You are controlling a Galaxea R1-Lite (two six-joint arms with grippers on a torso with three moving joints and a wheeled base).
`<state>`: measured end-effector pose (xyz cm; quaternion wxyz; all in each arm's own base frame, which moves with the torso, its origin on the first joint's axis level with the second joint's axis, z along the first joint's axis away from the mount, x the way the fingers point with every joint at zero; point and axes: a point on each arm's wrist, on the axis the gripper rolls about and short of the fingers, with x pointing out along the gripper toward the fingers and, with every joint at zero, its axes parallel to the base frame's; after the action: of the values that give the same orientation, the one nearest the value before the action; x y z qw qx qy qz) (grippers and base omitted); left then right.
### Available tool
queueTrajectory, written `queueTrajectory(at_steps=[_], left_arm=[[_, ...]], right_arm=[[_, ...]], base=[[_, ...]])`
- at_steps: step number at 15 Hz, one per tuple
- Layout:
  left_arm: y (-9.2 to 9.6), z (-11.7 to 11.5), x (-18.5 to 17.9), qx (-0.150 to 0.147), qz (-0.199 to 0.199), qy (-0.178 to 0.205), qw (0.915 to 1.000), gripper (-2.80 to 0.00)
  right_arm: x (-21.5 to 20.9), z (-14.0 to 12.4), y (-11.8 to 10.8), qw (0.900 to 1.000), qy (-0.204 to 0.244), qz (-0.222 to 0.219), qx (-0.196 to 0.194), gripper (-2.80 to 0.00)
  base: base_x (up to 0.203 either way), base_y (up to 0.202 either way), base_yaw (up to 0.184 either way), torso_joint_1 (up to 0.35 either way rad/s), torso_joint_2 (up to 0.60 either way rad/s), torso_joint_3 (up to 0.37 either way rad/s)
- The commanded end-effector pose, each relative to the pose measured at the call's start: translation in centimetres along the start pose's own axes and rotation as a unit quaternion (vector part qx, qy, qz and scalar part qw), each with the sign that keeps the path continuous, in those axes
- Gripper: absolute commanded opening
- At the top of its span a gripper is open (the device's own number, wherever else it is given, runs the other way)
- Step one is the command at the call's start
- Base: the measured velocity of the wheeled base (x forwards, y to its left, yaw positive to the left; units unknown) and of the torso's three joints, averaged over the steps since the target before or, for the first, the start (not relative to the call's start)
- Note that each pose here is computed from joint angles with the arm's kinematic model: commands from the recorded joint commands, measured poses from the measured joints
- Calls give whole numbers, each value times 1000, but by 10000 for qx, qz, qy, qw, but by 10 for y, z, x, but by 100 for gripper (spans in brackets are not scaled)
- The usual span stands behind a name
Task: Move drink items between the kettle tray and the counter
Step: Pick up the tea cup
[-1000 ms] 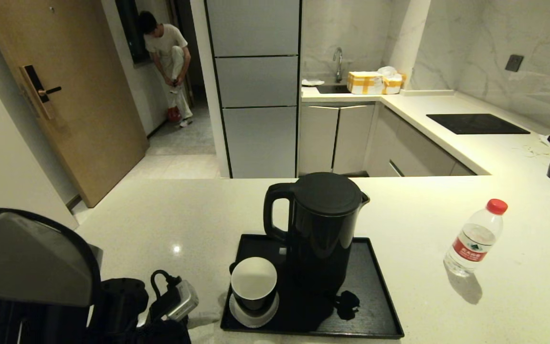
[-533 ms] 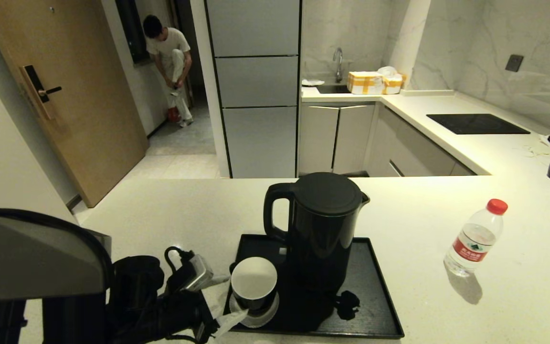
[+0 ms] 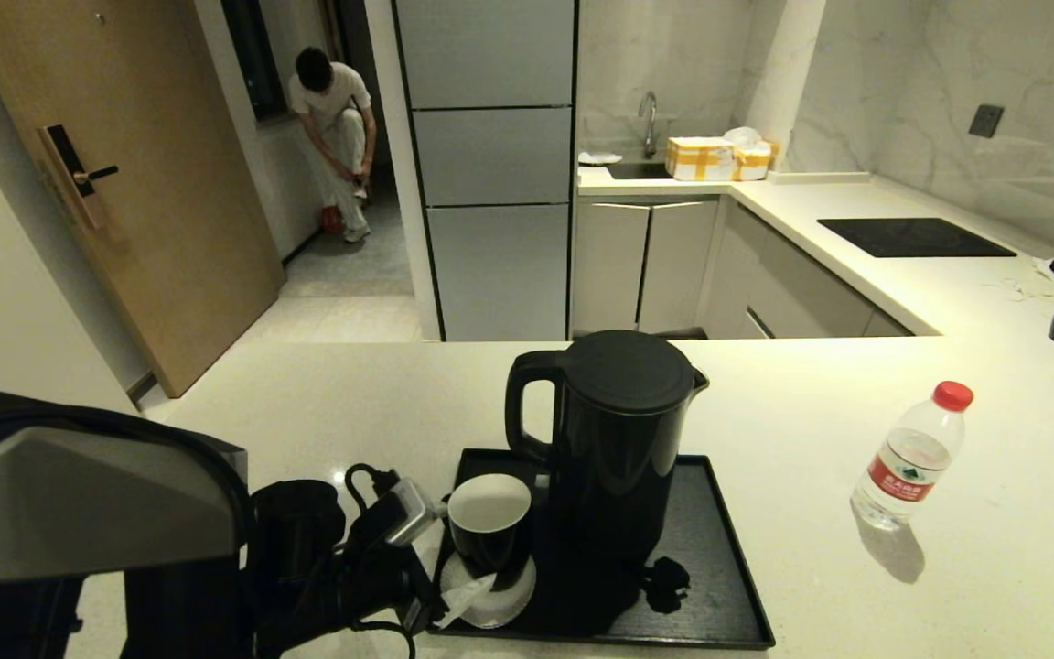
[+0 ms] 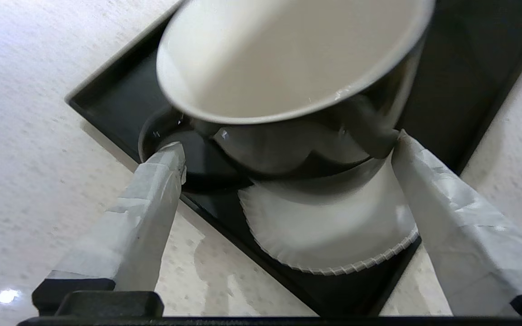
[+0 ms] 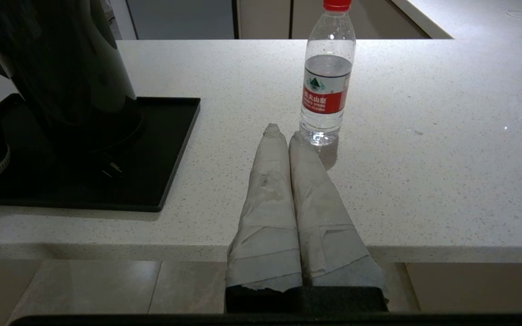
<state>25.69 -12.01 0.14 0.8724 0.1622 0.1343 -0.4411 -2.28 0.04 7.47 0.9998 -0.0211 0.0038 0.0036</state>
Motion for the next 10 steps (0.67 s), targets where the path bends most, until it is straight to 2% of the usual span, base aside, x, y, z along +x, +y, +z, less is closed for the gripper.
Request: queueTrajectory(at_steps=[1, 7, 10], left_arm=[[-6, -3, 1, 11, -100, 53, 9999, 0], [-25, -3, 8, 98, -252, 213, 9994, 0], [-24, -2, 10, 93, -207, 180, 9996, 0]], right_arm=[[0, 0, 0, 10000, 8, 2, -3, -280], [0, 0, 0, 10000, 8, -4, -3, -280], [0, 0, 0, 10000, 8, 0, -3, -280]], base=[[0, 0, 0, 0, 0, 0], [0, 0, 0, 0, 0, 0], [0, 0, 0, 0, 0, 0]])
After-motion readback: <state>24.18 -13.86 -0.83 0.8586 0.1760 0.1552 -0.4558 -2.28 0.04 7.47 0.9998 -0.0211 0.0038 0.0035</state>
